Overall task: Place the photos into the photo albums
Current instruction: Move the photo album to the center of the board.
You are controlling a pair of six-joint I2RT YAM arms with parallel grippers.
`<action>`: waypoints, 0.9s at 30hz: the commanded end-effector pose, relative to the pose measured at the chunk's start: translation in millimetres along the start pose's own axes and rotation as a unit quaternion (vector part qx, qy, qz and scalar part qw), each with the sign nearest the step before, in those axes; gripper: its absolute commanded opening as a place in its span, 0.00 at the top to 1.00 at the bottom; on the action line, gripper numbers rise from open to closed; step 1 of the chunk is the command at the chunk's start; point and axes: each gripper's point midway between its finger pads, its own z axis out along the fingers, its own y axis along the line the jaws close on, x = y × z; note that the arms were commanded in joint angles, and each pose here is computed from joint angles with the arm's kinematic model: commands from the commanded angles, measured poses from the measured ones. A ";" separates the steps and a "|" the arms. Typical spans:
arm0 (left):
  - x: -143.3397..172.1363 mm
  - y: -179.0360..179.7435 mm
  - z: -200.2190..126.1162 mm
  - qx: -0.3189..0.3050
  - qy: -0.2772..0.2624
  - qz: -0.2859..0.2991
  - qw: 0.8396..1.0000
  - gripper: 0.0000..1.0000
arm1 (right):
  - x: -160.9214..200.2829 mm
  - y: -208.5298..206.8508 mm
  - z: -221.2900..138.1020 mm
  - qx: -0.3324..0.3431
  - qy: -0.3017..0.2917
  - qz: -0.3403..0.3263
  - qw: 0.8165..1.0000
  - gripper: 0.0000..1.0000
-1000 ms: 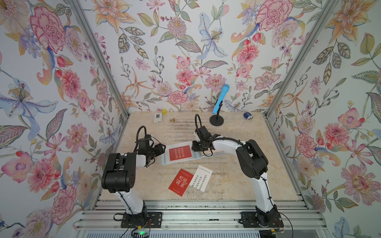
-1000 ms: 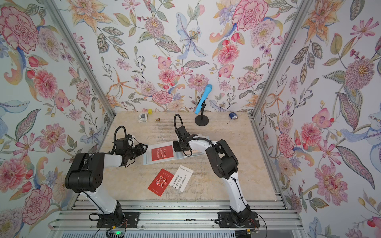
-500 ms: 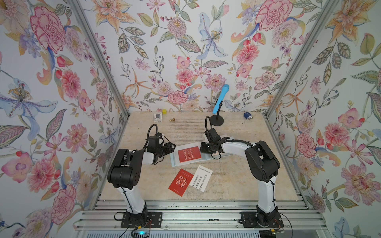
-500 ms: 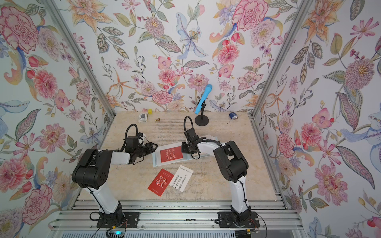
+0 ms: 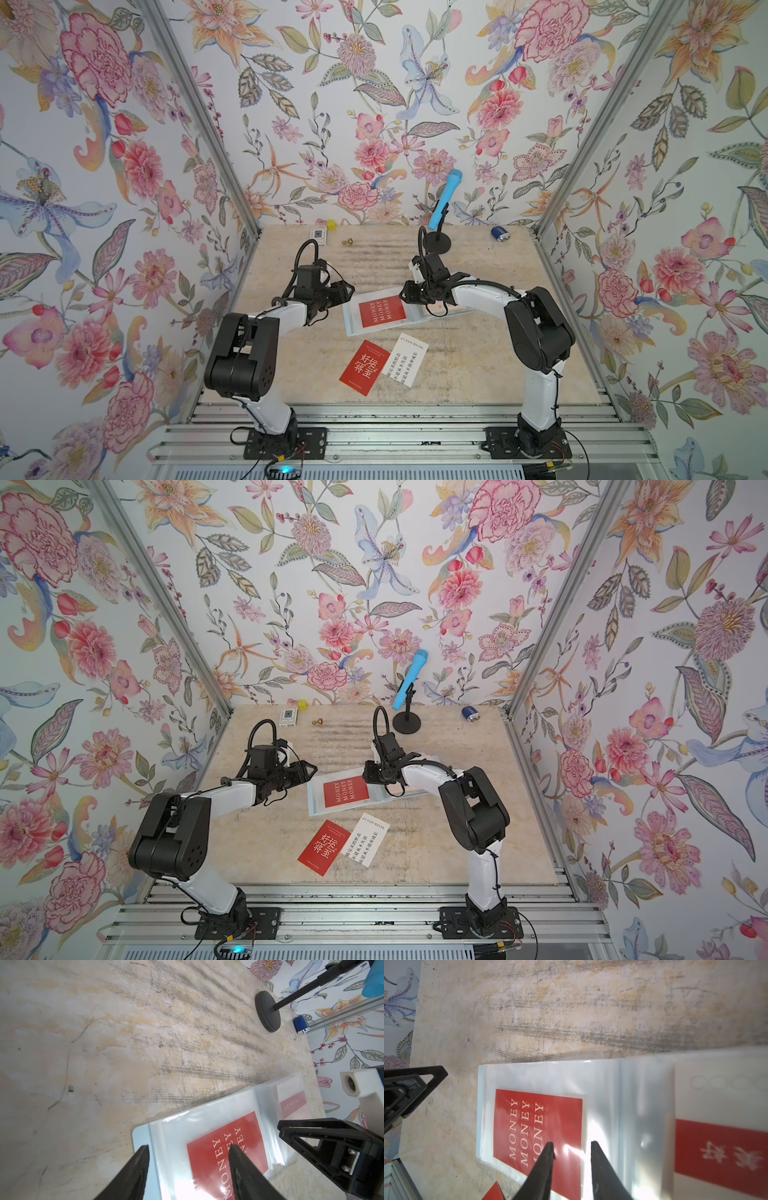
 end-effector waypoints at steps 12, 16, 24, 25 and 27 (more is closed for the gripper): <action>45.4 -10.0 4.2 0.029 0.067 -0.010 0.997 0.36 | -2.0 3.6 4.4 -0.053 0.019 0.010 0.998 0.67; 45.1 -12.9 6.4 0.032 0.065 -0.010 0.997 0.36 | 6.1 -5.1 9.1 -0.039 0.026 0.012 0.999 0.67; 46.4 -10.4 8.1 0.028 0.066 -0.010 0.997 0.36 | 22.0 -22.2 23.0 0.017 0.049 -0.017 0.998 0.71; 45.8 -9.6 7.9 0.026 0.064 -0.010 0.998 0.36 | 23.9 -23.4 25.2 0.024 0.054 -0.021 0.998 0.71; 45.1 -9.8 8.0 0.025 0.063 -0.009 0.998 0.36 | 26.5 -24.8 28.6 0.029 0.060 -0.026 0.997 0.72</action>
